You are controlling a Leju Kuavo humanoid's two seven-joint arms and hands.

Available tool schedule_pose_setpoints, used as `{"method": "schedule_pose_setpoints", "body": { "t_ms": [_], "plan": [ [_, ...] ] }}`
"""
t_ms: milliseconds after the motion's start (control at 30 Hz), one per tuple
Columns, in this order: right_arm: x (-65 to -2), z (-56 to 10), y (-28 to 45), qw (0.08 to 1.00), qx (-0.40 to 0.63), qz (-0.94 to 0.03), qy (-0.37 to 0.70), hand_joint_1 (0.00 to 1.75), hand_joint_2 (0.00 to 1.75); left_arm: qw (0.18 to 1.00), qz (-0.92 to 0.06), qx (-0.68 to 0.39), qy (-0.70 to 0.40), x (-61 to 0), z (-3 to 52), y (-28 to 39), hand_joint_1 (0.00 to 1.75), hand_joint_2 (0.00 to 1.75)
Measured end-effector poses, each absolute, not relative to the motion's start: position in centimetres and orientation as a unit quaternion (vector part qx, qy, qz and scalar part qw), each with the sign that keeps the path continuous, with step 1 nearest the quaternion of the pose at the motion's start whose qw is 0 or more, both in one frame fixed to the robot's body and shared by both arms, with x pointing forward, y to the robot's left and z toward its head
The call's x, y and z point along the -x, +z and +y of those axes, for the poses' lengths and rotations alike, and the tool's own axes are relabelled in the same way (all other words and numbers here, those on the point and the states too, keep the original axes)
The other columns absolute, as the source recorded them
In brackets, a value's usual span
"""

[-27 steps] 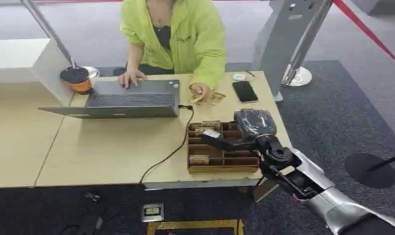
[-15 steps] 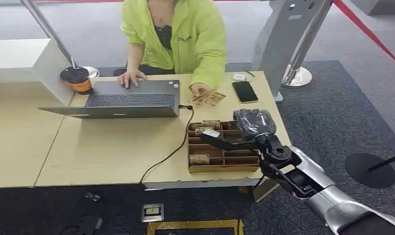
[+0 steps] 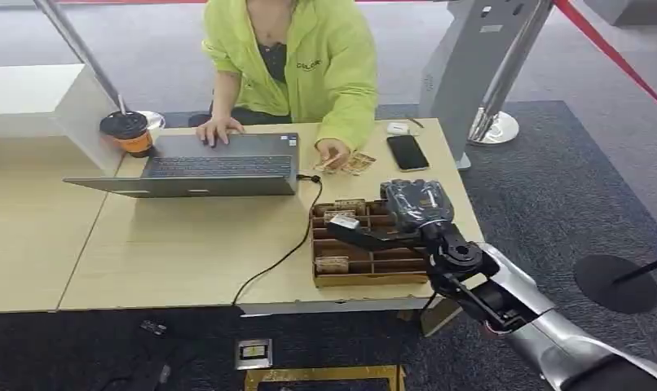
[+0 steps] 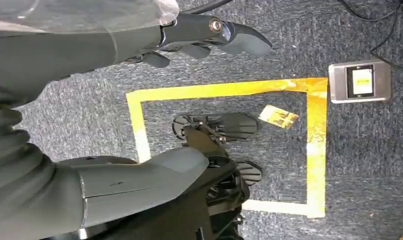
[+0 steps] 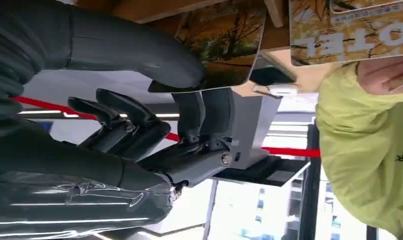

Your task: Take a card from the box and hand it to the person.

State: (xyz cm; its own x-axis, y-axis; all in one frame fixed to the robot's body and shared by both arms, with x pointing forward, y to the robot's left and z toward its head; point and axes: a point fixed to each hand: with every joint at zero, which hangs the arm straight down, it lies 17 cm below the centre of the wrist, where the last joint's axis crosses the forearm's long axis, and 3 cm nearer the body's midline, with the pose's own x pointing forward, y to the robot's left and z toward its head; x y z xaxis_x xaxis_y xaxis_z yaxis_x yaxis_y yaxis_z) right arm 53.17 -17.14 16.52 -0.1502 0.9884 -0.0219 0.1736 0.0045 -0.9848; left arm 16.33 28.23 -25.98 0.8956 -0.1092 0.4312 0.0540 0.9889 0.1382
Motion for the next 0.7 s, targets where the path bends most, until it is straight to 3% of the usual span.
{"method": "schedule_pose_setpoints", "body": {
  "t_ms": [700],
  "plan": [
    [-50.6,-16.0,31.3,0.327,0.527,-0.695,0.364,1.75,1.75,0.971,-0.227,-0.063,-0.042,-16.5,28.3,-25.9,0.00,1.75]
  ]
}}
